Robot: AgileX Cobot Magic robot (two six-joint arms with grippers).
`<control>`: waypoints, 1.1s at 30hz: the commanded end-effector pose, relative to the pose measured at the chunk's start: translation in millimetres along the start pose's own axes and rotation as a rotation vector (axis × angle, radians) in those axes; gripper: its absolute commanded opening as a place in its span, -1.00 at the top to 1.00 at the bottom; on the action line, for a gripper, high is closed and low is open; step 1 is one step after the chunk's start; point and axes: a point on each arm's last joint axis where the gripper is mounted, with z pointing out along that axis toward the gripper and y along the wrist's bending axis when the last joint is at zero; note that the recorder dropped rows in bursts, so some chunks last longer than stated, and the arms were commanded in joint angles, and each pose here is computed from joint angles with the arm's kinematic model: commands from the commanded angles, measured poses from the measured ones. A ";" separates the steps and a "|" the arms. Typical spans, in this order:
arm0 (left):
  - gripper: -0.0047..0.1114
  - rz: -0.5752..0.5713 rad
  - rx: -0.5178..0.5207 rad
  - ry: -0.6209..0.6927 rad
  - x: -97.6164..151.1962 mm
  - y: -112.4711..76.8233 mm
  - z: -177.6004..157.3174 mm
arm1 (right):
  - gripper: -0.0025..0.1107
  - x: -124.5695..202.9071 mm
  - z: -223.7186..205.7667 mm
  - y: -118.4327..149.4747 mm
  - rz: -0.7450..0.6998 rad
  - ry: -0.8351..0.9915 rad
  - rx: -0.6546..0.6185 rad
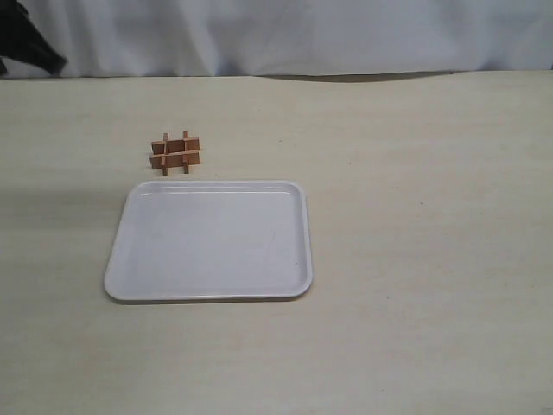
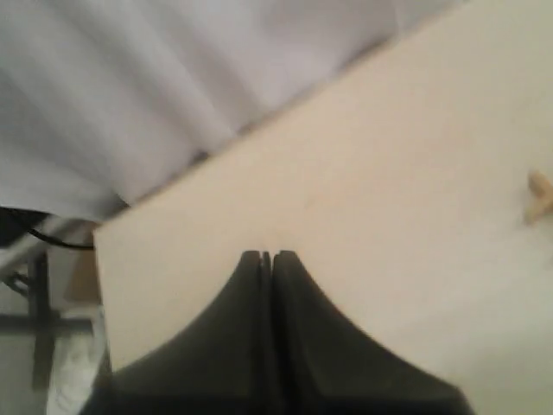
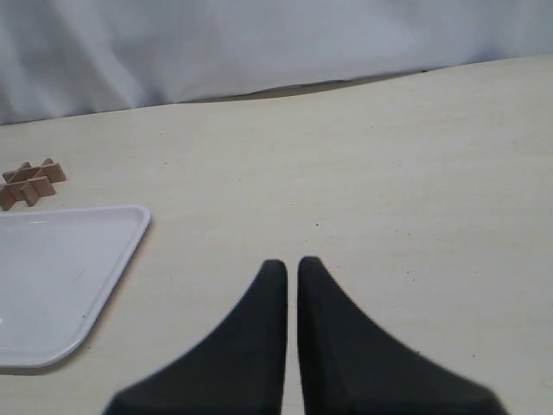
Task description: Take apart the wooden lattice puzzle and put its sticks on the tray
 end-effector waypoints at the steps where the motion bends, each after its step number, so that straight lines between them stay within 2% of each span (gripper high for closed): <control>1: 0.92 0.119 0.328 0.228 3.8 -36.4 50.6 | 0.88 0.2 -0.1 -0.3 0.006 -0.005 0.005; 4: 0.92 0.202 0.550 0.265 1.4 -55.4 71.8 | 0.88 0.2 -0.1 -0.3 0.006 -0.005 0.005; 6: 0.92 0.234 0.615 0.249 -1.0 -61.5 80.9 | 0.88 0.2 -0.1 -0.2 0.010 -0.004 0.003; 9: 0.92 0.282 0.616 0.223 0.2 -65.6 94.4 | 0.88 0.2 -0.1 -0.1 0.013 -0.004 0.002; 15: 0.92 0.284 0.585 0.202 5.7 -71.9 114.5 | 0.88 0.2 -0.1 -0.1 0.013 -0.004 0.002; 22: 0.91 0.441 0.614 0.169 11.0 -76.4 121.6 | 0.88 0.2 -0.1 -0.1 0.013 -0.004 0.002; 25: 0.76 0.541 0.627 0.140 11.5 -76.8 122.0 | 0.88 0.2 -0.1 -0.1 0.013 -0.004 0.002; 30: 0.39 0.673 0.653 0.107 14.9 -79.8 126.0 | 0.88 0.2 -0.1 -0.1 0.013 -0.004 0.002; 33: 0.34 0.769 0.691 0.097 20.6 -84.2 130.6 | 0.88 0.2 -0.1 -0.1 0.013 -0.004 0.002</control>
